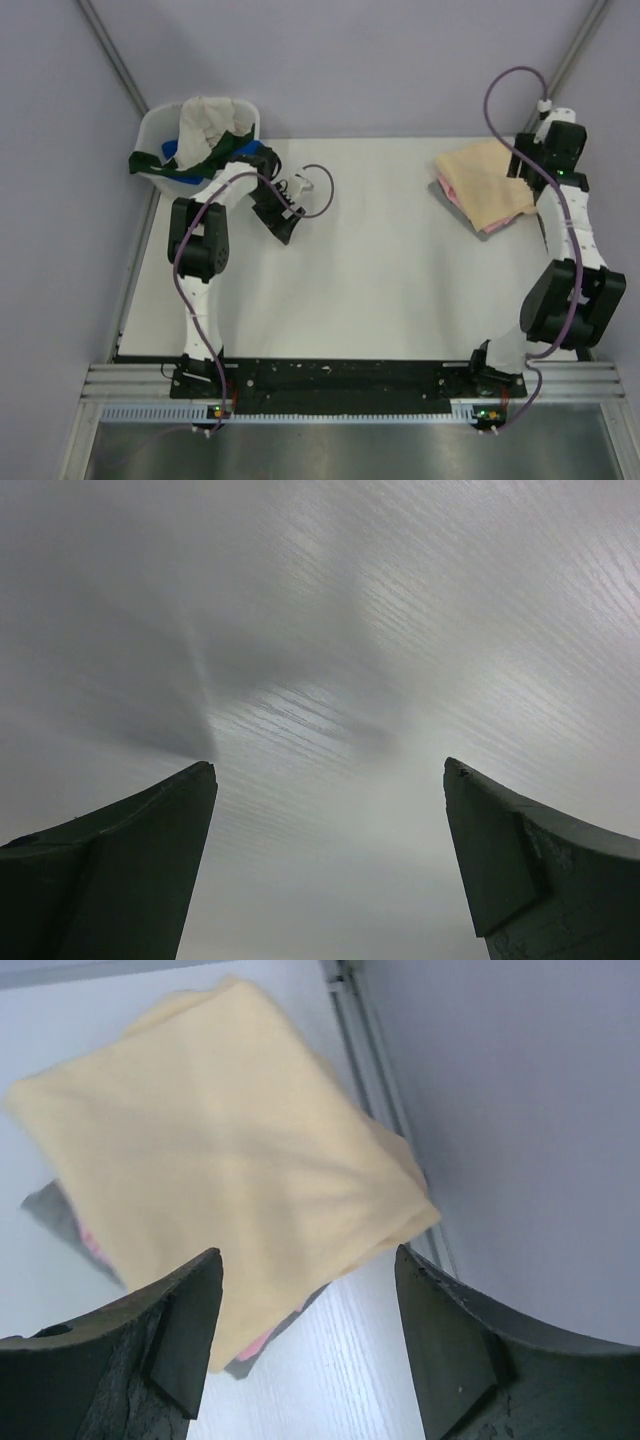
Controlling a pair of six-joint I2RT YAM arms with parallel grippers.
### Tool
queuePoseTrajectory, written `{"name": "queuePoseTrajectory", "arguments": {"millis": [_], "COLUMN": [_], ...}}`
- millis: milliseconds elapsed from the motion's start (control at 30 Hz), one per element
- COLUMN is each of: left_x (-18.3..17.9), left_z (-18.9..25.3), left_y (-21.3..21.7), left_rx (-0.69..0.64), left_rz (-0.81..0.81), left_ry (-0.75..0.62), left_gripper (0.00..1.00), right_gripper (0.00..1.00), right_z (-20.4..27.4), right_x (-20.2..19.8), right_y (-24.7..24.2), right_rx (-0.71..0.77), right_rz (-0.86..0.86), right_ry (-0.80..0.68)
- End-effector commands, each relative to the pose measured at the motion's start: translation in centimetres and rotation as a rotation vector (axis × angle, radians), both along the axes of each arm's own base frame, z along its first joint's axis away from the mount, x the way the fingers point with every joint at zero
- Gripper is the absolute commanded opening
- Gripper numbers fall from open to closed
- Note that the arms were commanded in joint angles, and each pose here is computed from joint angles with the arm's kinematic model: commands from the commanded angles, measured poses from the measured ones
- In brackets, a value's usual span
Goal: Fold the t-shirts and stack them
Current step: Put the neatly folded tshirt into the corner of the board with the right arm
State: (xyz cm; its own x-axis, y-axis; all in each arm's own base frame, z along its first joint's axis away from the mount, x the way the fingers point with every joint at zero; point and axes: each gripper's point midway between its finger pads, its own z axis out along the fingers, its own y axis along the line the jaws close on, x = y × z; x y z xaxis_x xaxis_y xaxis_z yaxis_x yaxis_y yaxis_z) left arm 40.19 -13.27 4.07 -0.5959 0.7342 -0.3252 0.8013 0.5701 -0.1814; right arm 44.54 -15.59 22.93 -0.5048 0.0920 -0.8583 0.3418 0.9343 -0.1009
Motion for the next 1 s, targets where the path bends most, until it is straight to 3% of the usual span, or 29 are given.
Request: {"name": "queuePoseTrajectory", "arguments": {"millis": [0,100,333,500,700,800,967], "left_x": [-0.3,-0.9,-1.7,-1.9,-2.0,-2.1,-2.0], "left_z": [1.7,2.3,3.0,3.2,3.4,3.5,3.7], "left_y": [-0.7,-1.1,-1.5,-1.6,-1.6,-1.6,-1.8], "left_rx": [-0.043,-0.076,-0.115,-0.125,-0.130,-0.128,-0.138], "left_rz": [-0.039,-0.048,-0.066,-0.077,-0.081,-0.079,-0.081], "left_ry": [-0.051,-0.057,-0.084,-0.078,-0.076,-0.074,-0.070], "left_gripper": [0.99,0.99,0.99,0.99,0.99,0.99,0.99], "right_gripper": [0.66,0.58,0.56,0.50,0.45,0.35,0.28], "right_z": [-4.2,-7.8,-12.1,-13.8,-16.5,-16.0,-14.1], "right_x": [-1.8,-3.2,-5.6,-4.3,-3.7,-3.4,-2.4], "right_y": [6.6,10.7,10.5,10.3,10.7,8.8,8.4], "right_rx": [-0.208,-0.322,-0.385,-0.485,-0.481,-0.542,-0.563], "right_rz": [0.393,0.609,0.599,0.585,0.610,0.509,0.464], "right_ry": [0.160,0.266,0.435,0.483,0.533,0.566,0.529]}}
